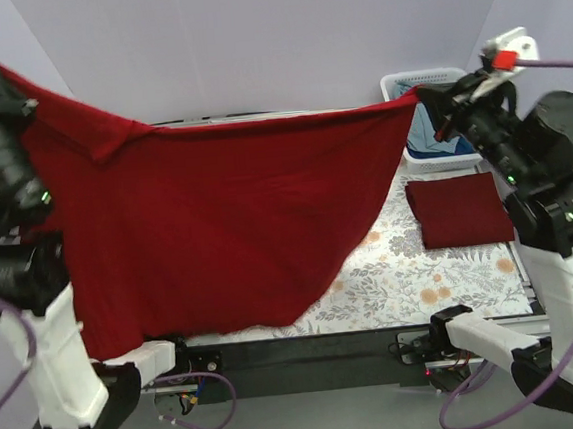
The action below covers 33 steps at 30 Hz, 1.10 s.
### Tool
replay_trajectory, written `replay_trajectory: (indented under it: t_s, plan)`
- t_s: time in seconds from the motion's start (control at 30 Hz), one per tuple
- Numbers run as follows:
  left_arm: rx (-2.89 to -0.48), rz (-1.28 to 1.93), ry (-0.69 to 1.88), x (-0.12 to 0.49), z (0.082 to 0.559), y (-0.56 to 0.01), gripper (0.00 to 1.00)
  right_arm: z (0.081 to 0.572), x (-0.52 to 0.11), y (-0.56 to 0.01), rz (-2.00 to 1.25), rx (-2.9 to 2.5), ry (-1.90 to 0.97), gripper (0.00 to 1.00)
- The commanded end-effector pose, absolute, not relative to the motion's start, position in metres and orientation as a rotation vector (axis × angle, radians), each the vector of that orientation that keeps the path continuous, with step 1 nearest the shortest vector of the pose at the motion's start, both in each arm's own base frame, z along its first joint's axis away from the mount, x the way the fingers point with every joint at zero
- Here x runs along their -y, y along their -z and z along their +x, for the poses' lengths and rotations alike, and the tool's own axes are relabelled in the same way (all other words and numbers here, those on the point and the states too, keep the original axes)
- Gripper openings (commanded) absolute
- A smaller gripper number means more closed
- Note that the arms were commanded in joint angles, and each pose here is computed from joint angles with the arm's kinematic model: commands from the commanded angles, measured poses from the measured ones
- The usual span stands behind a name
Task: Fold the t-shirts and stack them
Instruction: Flatten the tshirt out, then fold the tshirt
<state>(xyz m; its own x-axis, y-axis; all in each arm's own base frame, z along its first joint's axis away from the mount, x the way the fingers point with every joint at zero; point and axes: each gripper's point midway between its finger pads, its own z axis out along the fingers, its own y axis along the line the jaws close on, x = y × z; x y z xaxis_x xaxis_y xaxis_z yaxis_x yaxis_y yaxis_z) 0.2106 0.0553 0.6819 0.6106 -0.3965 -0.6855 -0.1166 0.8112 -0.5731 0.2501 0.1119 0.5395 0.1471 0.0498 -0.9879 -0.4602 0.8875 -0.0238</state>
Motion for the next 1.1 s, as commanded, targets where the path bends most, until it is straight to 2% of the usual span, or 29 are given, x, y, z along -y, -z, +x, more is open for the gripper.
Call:
replay_trajectory:
  t_s: [0.0, 0.07, 0.1, 0.2, 0.23, 0.27, 0.33, 0.47, 0.57, 0.8, 1.07]
  plan:
    - [-1.246, -0.556, 0.034, -0.038, 0.351, -0.591, 0.0, 0.309, -0.111, -0.487, -0.33, -1.553, -0.269, 0.01]
    - [-1.323, -0.547, 0.022, -0.032, 0.385, -0.559, 0.0, 0.342, -0.103, -0.446, -0.284, -1.666, -0.176, 0.01]
    - [-1.416, -0.543, -0.002, -0.028, 0.42, -0.518, 0.0, 0.355, -0.102, -0.433, -0.273, -1.689, -0.145, 0.01]
    - [-1.581, -0.543, -0.021, -0.019, 0.475, -0.441, 0.0, 0.396, -0.09, -0.361, -0.237, -1.825, -0.019, 0.01]
    - [-1.652, -0.54, -0.023, -0.014, 0.49, -0.407, 0.0, 0.413, -0.089, -0.36, -0.207, -1.777, -0.007, 0.01]
    - [-1.694, -0.553, -0.003, -0.009, 0.501, -0.385, 0.0, 0.422, -0.079, -0.318, -0.189, -1.842, 0.022, 0.01]
    - [-1.82, -0.563, -0.003, -0.002, 0.529, -0.321, 0.0, 0.444, -0.074, -0.279, -0.163, -1.877, 0.03, 0.01]
    - [-1.996, -0.605, 0.008, 0.008, 0.552, -0.222, 0.0, 0.483, -0.046, -0.22, -0.06, -1.944, 0.052, 0.01]
    - [-2.079, -0.64, 0.045, 0.012, 0.56, -0.173, 0.0, 0.504, -0.042, -0.184, -0.017, -2.014, -0.048, 0.01]
    - [-2.195, -0.685, 0.128, 0.022, 0.556, -0.12, 0.0, 0.526, -0.059, -0.138, -0.082, -2.109, -0.229, 0.01]
    - [-2.202, -0.752, 0.175, 0.025, 0.529, -0.13, 0.0, 0.514, -0.044, -0.128, -0.043, -2.153, -0.174, 0.01]
